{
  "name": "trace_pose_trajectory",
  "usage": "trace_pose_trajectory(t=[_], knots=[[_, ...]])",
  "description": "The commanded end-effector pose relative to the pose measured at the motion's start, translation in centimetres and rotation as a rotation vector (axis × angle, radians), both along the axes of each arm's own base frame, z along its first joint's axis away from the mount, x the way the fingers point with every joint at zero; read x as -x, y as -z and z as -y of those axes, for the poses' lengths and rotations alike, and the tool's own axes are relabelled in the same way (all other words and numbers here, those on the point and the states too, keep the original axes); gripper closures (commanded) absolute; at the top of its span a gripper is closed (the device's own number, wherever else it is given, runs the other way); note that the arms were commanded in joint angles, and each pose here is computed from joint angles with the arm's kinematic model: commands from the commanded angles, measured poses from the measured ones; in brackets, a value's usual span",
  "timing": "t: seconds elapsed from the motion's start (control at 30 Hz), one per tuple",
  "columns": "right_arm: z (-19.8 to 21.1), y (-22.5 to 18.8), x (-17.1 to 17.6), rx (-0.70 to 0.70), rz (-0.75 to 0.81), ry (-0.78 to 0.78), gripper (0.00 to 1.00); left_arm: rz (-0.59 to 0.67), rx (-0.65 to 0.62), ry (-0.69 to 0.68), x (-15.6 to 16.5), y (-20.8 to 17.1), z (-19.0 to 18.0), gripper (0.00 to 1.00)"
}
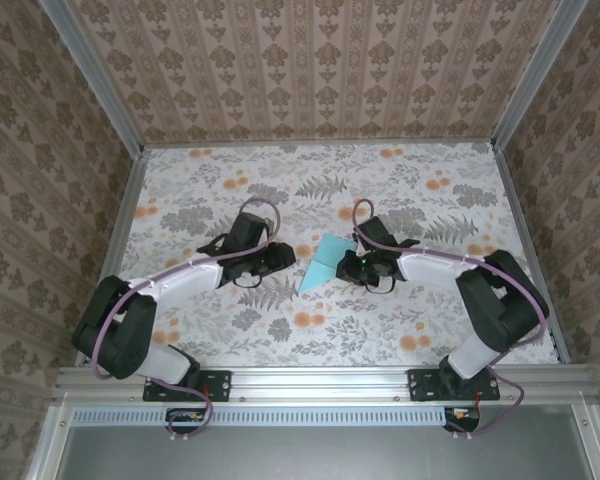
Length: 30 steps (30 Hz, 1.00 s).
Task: Fold a paper plane with a square sheet of paper (pick it up from the middle)
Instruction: Third fold the triangle at the center of the table, then fourth fold the wing at the center of the table.
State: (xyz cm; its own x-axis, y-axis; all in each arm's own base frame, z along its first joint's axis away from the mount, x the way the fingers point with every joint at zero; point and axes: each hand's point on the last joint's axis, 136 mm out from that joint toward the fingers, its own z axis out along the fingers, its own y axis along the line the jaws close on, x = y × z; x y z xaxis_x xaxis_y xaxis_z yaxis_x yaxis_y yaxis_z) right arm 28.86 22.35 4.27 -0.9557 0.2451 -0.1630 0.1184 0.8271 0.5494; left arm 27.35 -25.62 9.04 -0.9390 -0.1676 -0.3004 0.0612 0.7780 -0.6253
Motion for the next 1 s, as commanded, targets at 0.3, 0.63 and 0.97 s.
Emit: trace_pose_trajectory(t=[0.3, 0.63, 0.97], knots=[[1.9, -0.7, -0.5, -0.068, -0.009, 0.267, 0.54, -0.022, 0.081, 0.358, 1.4, -0.5, 4.6, 0.69], [-0.5, 0.7, -1.4, -0.139, -0.035, 0.23, 0.56, -0.054, 0.081, 0.378, 0.3, 1.4, 5.3, 0.77], [-2.0, 0.8, -2.3, -0.209, -0.014, 0.197, 0.62, -0.07, 0.058, 0.331, -0.7, 2.4, 4.3, 0.81]])
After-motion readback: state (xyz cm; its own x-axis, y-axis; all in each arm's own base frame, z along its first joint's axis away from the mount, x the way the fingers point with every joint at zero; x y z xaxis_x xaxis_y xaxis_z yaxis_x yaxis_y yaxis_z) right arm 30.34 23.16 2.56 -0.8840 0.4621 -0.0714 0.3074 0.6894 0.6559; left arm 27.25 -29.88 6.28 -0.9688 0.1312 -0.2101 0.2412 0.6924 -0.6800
